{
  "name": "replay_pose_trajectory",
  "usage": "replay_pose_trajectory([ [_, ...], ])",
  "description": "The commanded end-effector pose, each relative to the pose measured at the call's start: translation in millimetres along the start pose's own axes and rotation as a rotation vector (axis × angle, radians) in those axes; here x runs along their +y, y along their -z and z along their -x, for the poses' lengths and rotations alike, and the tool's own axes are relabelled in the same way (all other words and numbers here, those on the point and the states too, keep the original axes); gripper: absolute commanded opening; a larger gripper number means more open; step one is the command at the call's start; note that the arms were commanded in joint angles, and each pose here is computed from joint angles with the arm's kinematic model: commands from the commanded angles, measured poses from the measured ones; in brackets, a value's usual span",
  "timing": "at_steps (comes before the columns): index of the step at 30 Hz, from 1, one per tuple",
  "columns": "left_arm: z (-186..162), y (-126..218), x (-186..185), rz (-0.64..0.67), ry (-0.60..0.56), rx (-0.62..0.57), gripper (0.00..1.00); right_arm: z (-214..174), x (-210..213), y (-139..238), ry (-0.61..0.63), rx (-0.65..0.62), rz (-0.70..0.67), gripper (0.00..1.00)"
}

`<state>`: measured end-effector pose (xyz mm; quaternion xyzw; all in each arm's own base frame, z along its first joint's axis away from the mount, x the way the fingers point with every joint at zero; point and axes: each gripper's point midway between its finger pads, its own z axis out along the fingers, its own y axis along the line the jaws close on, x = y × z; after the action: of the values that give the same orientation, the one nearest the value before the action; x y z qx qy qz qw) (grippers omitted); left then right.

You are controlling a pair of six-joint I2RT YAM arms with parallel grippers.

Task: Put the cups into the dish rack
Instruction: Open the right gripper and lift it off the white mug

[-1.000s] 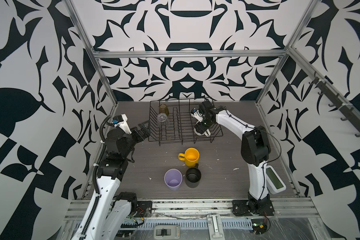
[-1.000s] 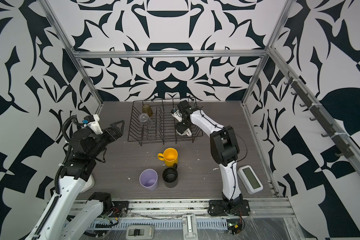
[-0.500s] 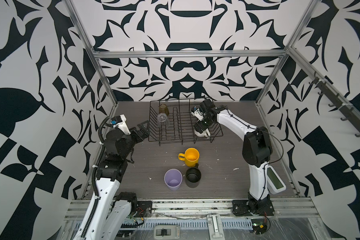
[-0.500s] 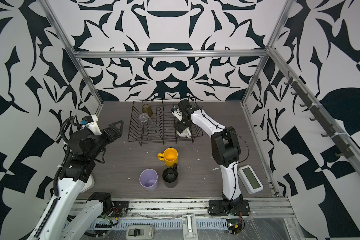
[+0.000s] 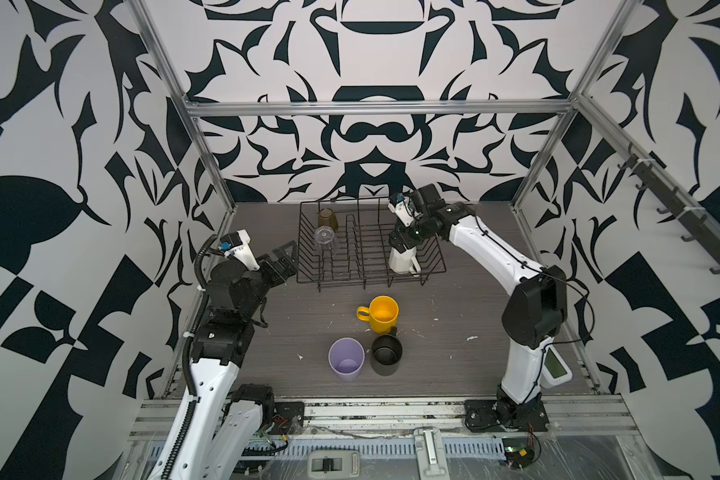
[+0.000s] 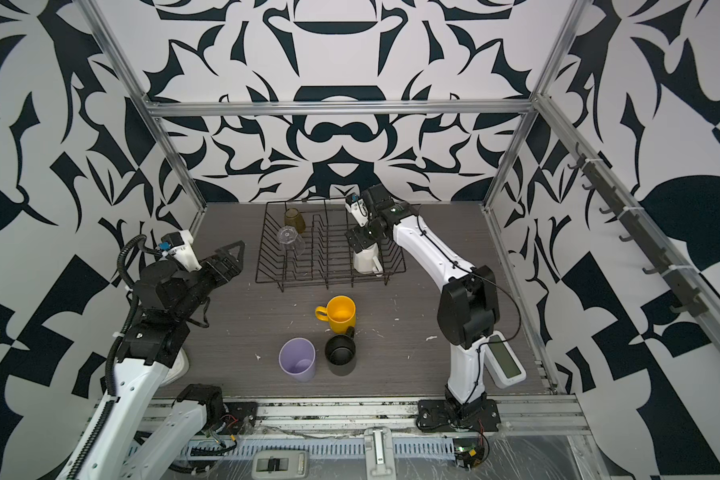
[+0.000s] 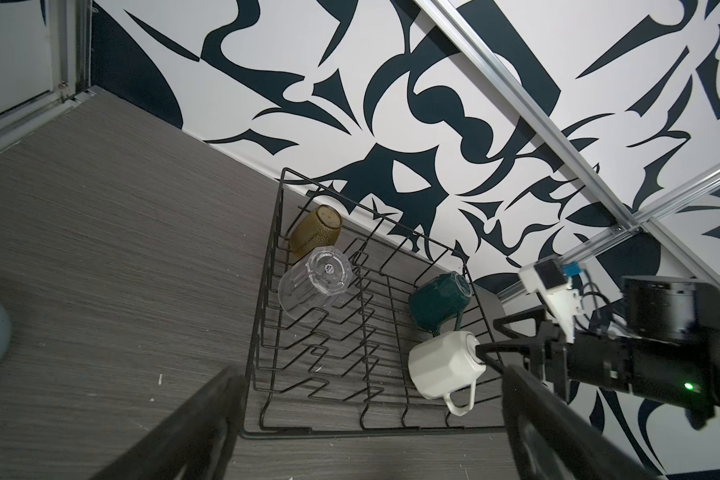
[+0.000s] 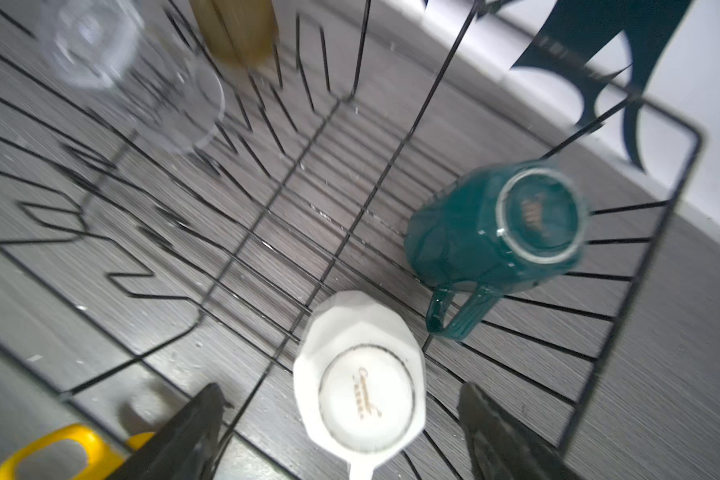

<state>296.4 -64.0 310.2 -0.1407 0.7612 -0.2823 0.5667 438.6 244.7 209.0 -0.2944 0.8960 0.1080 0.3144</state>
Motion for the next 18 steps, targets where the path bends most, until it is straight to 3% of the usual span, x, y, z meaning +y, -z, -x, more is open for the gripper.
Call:
replay_pose_trajectory([
  [1, -1.8, 2.9, 6.4, 0.028, -0.013, 0.000, 0.99, 19.3, 13.4, 42.5, -0.097, -0.115, 0.049, 0.88],
  [8, -1.6, 1.7, 10.2, 0.043, -0.019, -0.006, 0.99, -27.1, 47.9, 77.5, -0.113, -0.074, 0.087, 0.84],
  [18, 0.1, -2.9, 12.5, 0.051, -0.016, -0.014, 0.99, -127.8, 120.0, 94.5, -0.055, 0.191, 0.079, 0.71],
])
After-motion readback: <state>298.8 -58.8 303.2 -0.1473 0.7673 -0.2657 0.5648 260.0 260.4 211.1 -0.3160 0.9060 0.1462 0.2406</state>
